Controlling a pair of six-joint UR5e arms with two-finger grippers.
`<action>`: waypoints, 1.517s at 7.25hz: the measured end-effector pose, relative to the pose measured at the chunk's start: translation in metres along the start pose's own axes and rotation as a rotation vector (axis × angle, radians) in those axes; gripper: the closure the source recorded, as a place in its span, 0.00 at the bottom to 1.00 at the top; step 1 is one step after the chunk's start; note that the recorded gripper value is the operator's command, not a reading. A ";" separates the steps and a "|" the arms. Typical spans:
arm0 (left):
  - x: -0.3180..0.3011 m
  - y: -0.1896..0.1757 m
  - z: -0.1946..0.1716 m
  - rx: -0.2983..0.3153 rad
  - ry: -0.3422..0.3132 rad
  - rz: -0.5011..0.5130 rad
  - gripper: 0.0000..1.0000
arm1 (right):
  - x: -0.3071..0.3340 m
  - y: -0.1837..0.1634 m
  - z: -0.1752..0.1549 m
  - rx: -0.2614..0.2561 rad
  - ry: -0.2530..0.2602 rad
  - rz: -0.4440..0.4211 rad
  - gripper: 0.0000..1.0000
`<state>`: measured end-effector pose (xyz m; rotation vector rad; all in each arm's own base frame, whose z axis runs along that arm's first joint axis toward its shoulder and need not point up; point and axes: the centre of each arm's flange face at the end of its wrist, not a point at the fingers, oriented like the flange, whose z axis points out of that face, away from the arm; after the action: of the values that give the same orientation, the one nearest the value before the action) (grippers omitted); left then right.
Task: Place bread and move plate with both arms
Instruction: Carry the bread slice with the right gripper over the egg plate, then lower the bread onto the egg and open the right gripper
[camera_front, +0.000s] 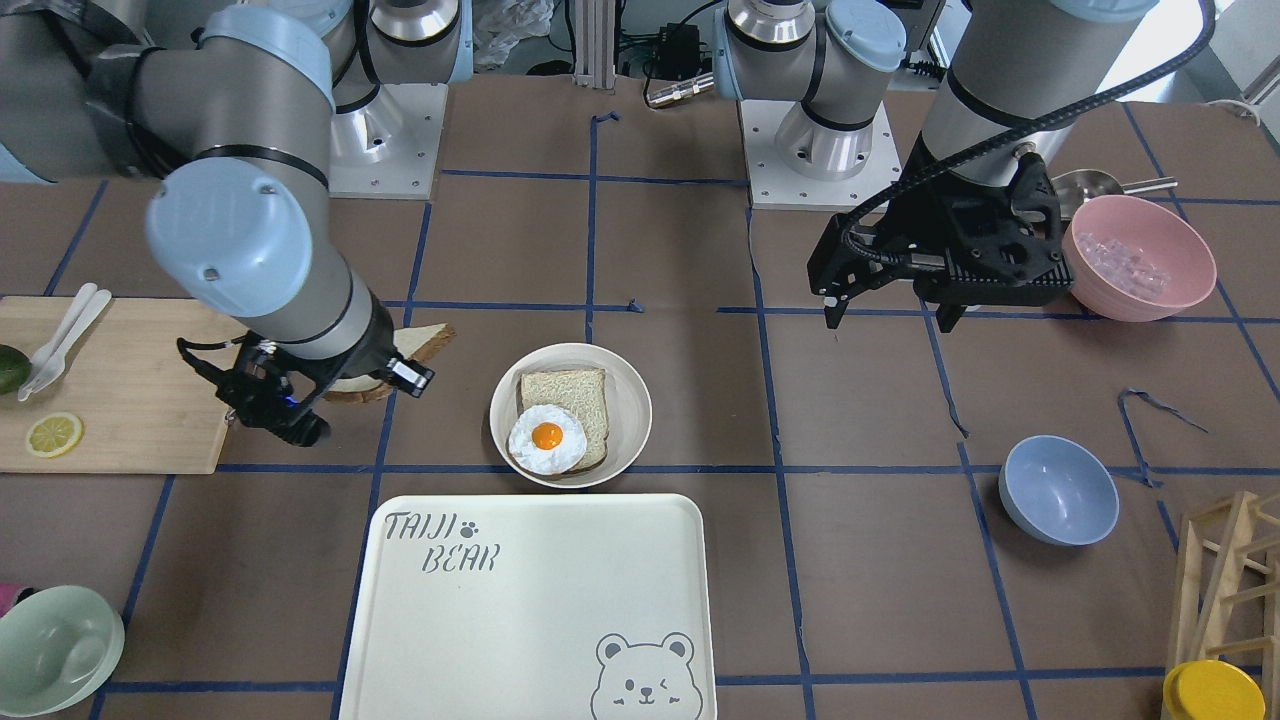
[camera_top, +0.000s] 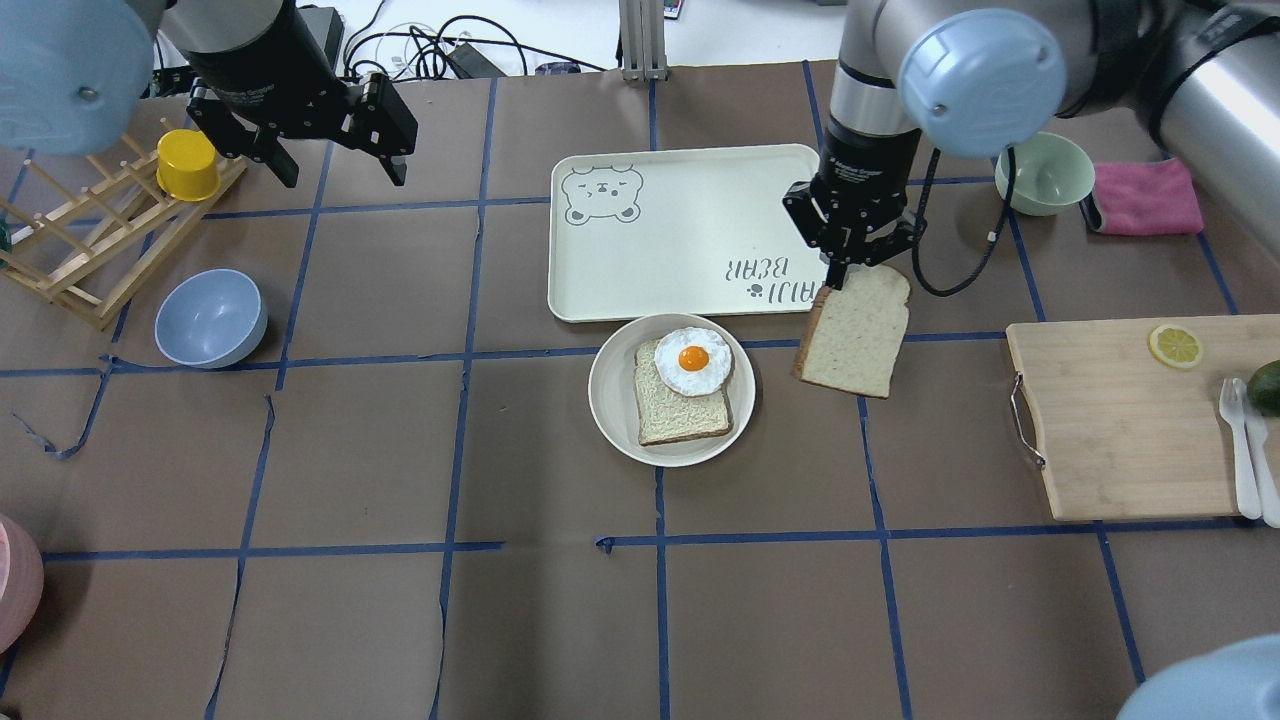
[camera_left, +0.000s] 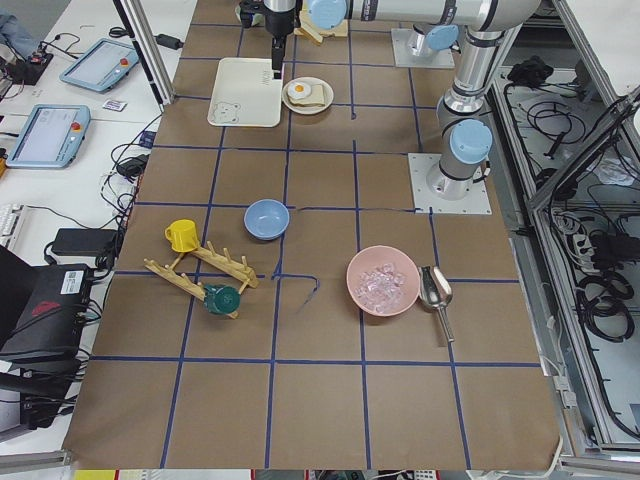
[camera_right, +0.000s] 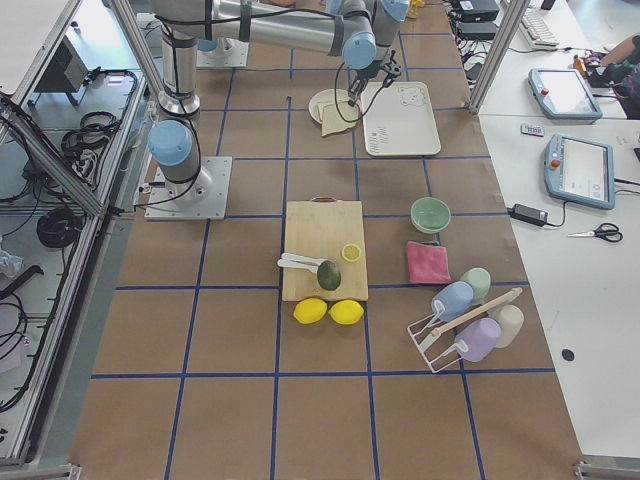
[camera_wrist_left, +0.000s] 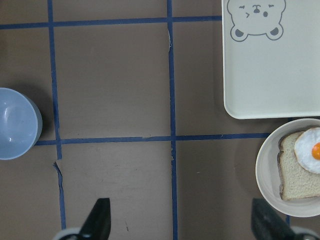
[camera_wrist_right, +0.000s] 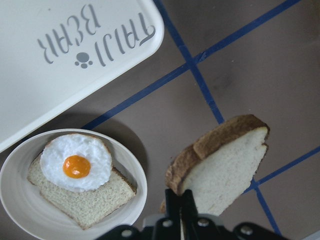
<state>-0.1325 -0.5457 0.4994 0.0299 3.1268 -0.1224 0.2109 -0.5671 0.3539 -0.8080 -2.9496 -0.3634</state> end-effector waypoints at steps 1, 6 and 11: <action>0.000 0.000 0.000 0.000 0.000 0.000 0.00 | -0.024 0.016 0.010 0.002 -0.006 -0.004 1.00; -0.001 -0.001 0.001 0.000 0.000 -0.001 0.00 | -0.100 0.062 0.050 0.024 -0.046 -0.079 1.00; 0.000 -0.001 0.001 0.000 0.000 0.000 0.00 | -0.120 0.065 0.073 0.030 -0.047 -0.121 0.84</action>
<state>-0.1323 -0.5464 0.4986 0.0294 3.1269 -0.1231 0.3477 -0.5544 0.2825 -0.6448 -3.0485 -0.3107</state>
